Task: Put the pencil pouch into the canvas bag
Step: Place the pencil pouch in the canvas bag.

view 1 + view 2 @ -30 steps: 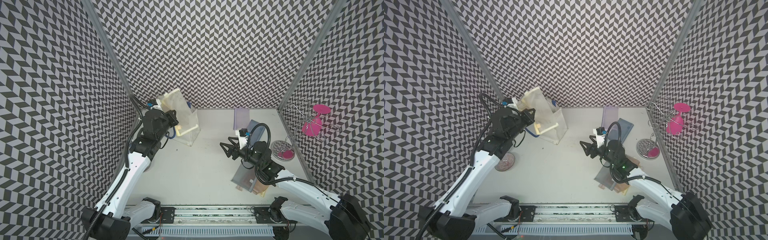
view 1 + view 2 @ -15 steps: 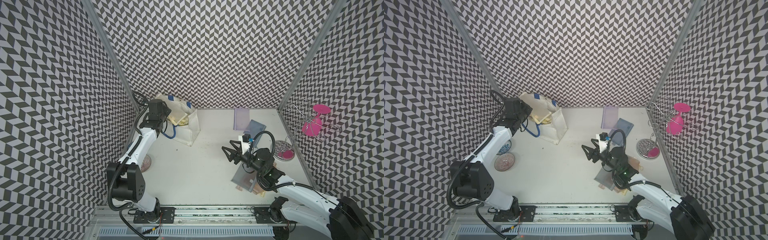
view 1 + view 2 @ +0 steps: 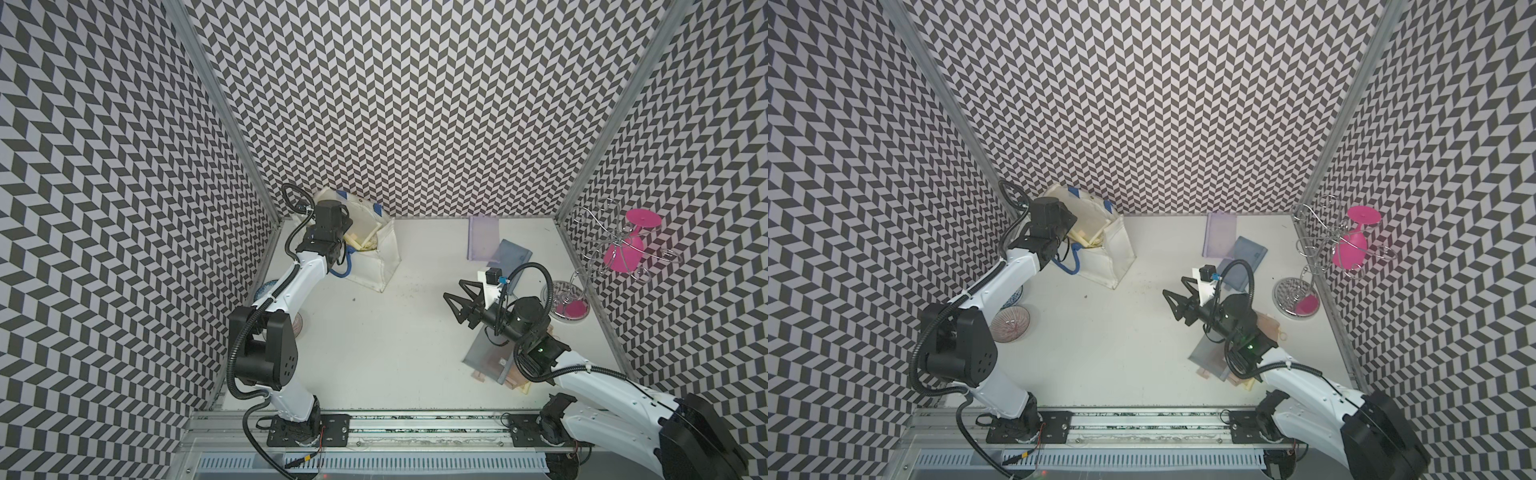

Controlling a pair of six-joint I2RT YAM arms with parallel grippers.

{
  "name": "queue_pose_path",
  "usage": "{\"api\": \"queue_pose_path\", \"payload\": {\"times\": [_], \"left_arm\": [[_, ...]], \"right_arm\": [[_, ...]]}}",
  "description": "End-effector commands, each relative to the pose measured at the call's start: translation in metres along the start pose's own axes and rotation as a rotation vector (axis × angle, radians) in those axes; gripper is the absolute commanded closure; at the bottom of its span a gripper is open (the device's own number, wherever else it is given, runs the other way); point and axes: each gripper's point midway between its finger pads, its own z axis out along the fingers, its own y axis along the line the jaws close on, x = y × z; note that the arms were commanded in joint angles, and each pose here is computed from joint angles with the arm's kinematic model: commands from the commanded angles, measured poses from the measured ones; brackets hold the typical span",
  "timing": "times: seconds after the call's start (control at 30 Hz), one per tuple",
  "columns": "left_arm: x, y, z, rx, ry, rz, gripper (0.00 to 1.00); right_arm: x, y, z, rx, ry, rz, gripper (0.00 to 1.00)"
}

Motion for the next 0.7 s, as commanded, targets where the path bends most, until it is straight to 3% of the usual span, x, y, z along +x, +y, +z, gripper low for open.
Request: {"api": "queue_pose_path", "payload": {"times": [0.0,0.07,0.4,0.57,0.67], "left_arm": [[0.001,-0.005,-0.011,0.043,-0.014,0.001,0.77],[0.005,-0.004,-0.013,0.048,0.002,0.015,0.74],[-0.008,-0.015,-0.035,0.090,-0.003,0.098,0.23],[-0.030,-0.025,-0.052,0.087,-0.050,0.172,0.13],[-0.043,-0.027,-0.067,0.081,-0.079,0.221,0.12]], "right_arm": [[-0.017,0.007,-0.004,-0.027,-0.068,-0.014,0.27],[-0.017,0.007,-0.004,-0.024,-0.070,-0.016,0.27],[-0.019,0.007,-0.006,-0.020,-0.079,-0.020,0.27],[-0.016,0.005,-0.004,-0.015,-0.068,-0.017,0.27],[-0.015,0.003,-0.004,-0.005,-0.065,-0.014,0.27]]}}
